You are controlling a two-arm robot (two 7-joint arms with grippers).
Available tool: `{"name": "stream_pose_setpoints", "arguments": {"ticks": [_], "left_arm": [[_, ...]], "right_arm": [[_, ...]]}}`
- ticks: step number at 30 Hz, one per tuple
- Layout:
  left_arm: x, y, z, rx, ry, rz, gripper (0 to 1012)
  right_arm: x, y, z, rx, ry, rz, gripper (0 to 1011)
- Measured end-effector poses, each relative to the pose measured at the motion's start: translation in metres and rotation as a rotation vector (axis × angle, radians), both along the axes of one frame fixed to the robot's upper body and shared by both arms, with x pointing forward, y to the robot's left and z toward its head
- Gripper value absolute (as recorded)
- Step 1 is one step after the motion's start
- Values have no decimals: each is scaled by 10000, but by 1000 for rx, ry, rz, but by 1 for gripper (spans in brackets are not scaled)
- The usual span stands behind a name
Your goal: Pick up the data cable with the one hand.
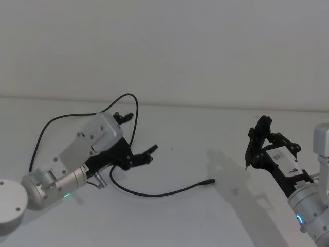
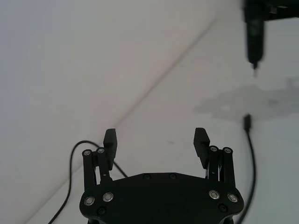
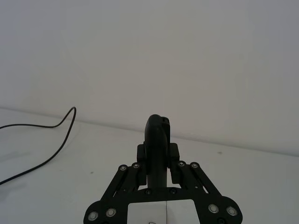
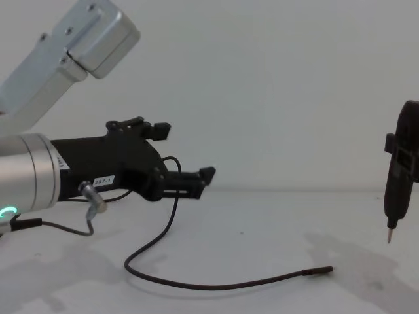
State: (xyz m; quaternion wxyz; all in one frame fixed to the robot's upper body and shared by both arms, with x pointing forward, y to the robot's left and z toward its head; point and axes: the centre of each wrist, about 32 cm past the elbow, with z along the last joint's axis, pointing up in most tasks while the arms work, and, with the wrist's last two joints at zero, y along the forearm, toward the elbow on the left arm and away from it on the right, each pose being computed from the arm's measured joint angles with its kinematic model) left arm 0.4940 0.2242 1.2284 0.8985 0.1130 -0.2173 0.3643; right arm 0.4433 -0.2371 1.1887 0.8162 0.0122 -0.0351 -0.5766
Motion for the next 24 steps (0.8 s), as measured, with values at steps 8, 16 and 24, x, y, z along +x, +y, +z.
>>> {"name": "stream_pose_setpoints", "arguments": {"ticks": [8,16,24], "left_arm": [[55,49,151,114,52,-114,1001],[141,19,320,229,150,-190,1001],[216,-61,421,297,243,-208,1001]], "right_arm": [[0,0,0,0,0,0,268],[0,0,0,0,0,0,268],[0,0,0,0,0,0,268]]}}
